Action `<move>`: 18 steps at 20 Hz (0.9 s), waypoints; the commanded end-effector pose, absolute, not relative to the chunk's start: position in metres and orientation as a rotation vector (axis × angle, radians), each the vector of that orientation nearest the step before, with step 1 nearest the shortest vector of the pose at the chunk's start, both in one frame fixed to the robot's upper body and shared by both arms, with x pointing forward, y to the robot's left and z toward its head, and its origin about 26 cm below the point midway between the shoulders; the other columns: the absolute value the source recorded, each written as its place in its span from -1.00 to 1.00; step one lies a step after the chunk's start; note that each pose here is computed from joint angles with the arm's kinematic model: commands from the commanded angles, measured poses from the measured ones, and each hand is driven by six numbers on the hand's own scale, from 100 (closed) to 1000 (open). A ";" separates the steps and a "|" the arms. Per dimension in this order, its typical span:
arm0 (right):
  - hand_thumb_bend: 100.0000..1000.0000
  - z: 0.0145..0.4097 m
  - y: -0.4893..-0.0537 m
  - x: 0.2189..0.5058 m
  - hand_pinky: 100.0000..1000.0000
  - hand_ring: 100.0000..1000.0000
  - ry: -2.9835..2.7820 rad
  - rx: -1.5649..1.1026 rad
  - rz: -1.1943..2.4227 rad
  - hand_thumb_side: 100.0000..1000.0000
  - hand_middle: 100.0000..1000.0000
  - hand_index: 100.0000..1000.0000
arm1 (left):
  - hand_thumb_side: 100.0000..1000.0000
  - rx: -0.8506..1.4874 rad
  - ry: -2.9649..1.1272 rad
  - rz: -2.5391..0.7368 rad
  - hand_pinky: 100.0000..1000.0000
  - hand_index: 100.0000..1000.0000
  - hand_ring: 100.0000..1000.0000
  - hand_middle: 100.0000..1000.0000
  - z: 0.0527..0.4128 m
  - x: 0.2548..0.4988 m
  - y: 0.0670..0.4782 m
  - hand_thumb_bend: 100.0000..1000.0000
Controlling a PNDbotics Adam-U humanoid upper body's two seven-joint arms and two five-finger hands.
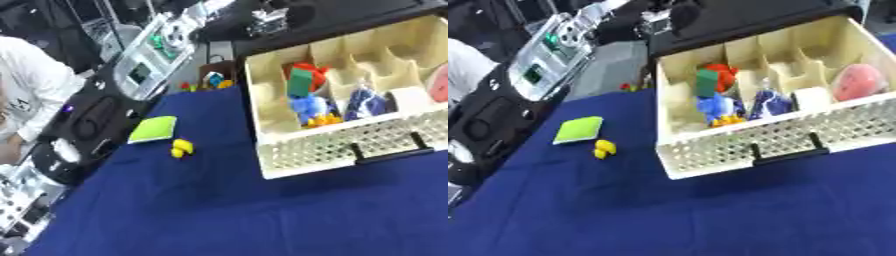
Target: Pick up objects from table and place into drawer.
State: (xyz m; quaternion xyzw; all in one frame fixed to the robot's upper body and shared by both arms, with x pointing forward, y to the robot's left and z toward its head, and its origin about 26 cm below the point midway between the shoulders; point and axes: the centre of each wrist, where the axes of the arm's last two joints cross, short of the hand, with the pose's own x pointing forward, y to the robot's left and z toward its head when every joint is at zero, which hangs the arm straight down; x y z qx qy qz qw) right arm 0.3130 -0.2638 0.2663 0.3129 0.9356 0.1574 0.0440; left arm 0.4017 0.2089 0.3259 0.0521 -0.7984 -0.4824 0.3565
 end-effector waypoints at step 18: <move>-1.00 0.273 -0.270 0.310 0.09 0.15 2.784 0.938 0.503 1.00 0.04 0.46 | 1.00 0.076 -2.328 -0.899 -0.10 0.65 0.27 0.24 0.343 0.368 0.262 0.29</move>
